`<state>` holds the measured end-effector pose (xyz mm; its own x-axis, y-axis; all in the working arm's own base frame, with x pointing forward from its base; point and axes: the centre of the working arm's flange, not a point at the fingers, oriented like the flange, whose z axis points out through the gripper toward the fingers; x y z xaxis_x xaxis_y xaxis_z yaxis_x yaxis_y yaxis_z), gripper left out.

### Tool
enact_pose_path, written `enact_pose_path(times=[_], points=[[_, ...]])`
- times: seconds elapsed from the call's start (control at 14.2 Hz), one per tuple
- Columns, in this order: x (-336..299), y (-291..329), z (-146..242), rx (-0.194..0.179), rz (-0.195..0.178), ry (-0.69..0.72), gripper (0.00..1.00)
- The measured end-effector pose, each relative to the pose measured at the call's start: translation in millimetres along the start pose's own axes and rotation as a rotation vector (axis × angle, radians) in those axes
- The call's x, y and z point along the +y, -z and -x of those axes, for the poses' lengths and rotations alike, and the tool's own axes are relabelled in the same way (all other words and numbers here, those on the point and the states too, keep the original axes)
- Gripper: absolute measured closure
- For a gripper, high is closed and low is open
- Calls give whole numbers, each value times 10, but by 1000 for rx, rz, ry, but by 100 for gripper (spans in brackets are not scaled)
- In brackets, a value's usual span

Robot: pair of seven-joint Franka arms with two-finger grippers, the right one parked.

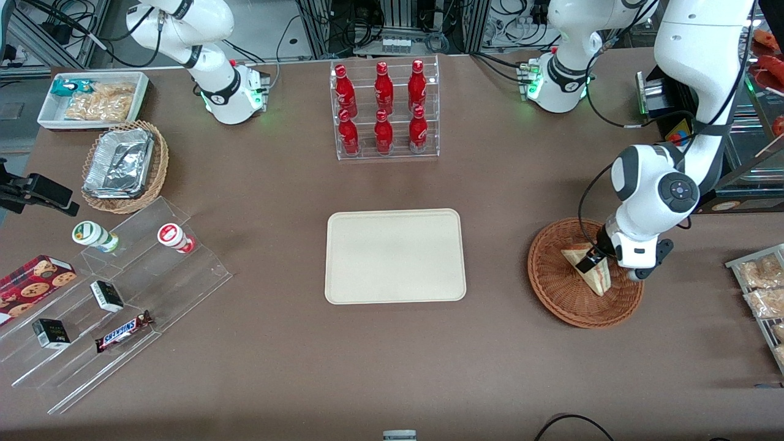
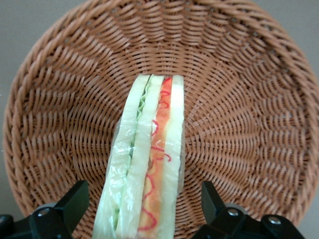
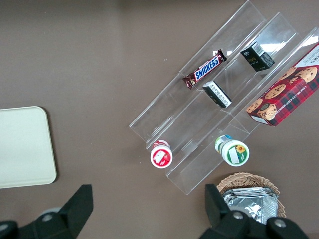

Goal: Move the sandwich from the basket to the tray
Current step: 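Lower the left gripper and close it on the wrapped sandwich, then lift the sandwich and carry it over the white tray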

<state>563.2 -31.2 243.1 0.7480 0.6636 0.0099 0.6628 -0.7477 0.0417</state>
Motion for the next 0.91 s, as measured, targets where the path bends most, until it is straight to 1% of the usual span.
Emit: enact_pose_path(times=[0.07, 0.14, 0.21, 0.28, 0.42, 0.49, 0.63, 0.91], points=[[-3, -27, 3, -3, -2, 1, 4], [-3, -29, 3, -4, -3, 1, 14], [-1, -23, 1, -3, -2, 1, 27], [2, -14, -2, -1, -1, 1, 38], [1, 1, 0, -3, -4, -6, 54], [-1, 6, 4, -9, -10, -24, 64], [-1, 68, 12, -32, -34, -90, 79], [205, 511, 97, -98, -84, -346, 81]])
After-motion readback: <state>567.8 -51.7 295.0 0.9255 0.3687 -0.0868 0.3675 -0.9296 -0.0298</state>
